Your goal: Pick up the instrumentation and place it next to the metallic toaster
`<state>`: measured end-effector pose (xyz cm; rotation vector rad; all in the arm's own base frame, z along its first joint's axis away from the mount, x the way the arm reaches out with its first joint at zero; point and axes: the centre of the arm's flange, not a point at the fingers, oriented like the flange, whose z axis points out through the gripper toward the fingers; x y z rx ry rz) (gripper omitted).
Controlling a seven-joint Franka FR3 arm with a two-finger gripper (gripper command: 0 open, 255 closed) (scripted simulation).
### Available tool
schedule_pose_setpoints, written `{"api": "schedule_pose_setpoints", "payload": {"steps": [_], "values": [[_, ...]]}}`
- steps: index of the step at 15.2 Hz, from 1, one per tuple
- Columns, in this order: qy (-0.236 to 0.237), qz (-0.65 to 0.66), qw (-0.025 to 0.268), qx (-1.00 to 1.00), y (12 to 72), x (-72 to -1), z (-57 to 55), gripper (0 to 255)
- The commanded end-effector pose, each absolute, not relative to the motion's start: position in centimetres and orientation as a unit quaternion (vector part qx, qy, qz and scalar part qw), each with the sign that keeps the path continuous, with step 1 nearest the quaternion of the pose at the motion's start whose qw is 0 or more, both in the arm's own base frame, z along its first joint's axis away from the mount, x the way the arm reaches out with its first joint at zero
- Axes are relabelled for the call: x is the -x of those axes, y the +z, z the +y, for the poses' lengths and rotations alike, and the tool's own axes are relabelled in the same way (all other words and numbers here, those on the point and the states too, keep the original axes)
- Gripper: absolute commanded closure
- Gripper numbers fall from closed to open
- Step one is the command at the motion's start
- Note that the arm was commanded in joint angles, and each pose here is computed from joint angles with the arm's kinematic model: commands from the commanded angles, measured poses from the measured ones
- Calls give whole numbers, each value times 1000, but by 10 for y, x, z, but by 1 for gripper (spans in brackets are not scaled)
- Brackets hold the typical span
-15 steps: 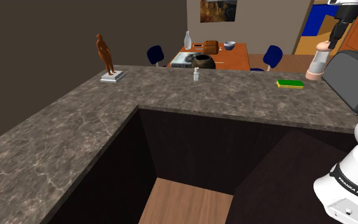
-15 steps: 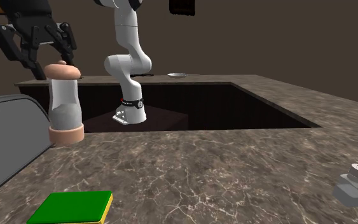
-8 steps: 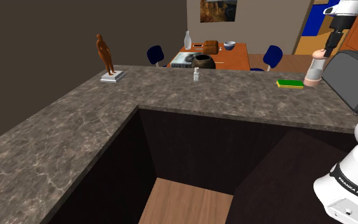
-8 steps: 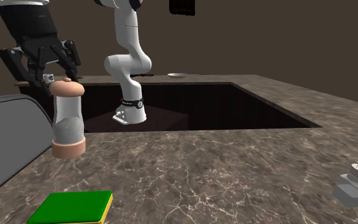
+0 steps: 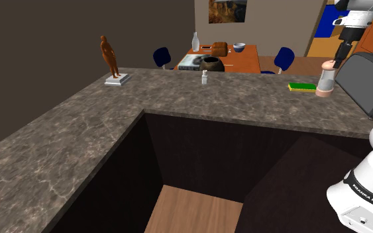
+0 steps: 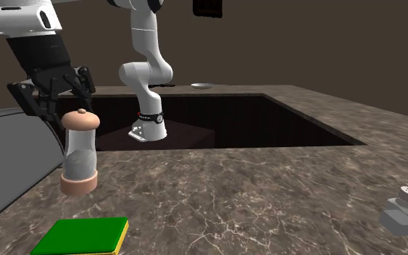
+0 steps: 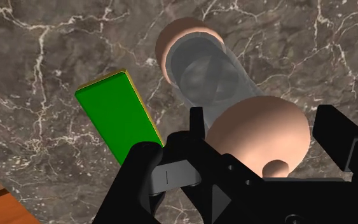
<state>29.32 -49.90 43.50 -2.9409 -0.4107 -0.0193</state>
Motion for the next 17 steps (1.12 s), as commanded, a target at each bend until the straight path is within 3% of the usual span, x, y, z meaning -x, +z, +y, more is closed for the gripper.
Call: {"api": "schedule_pose_setpoints", "payload": {"steps": [1, 12, 13, 17], "values": [[-7, -138, 86, 987, 424, -293, -499, 255], [-7, -138, 86, 987, 406, -293, -499, 255], [-7, -138, 86, 987, 406, -293, -499, 0], [-7, -138, 86, 987, 406, -293, -499, 0]]}}
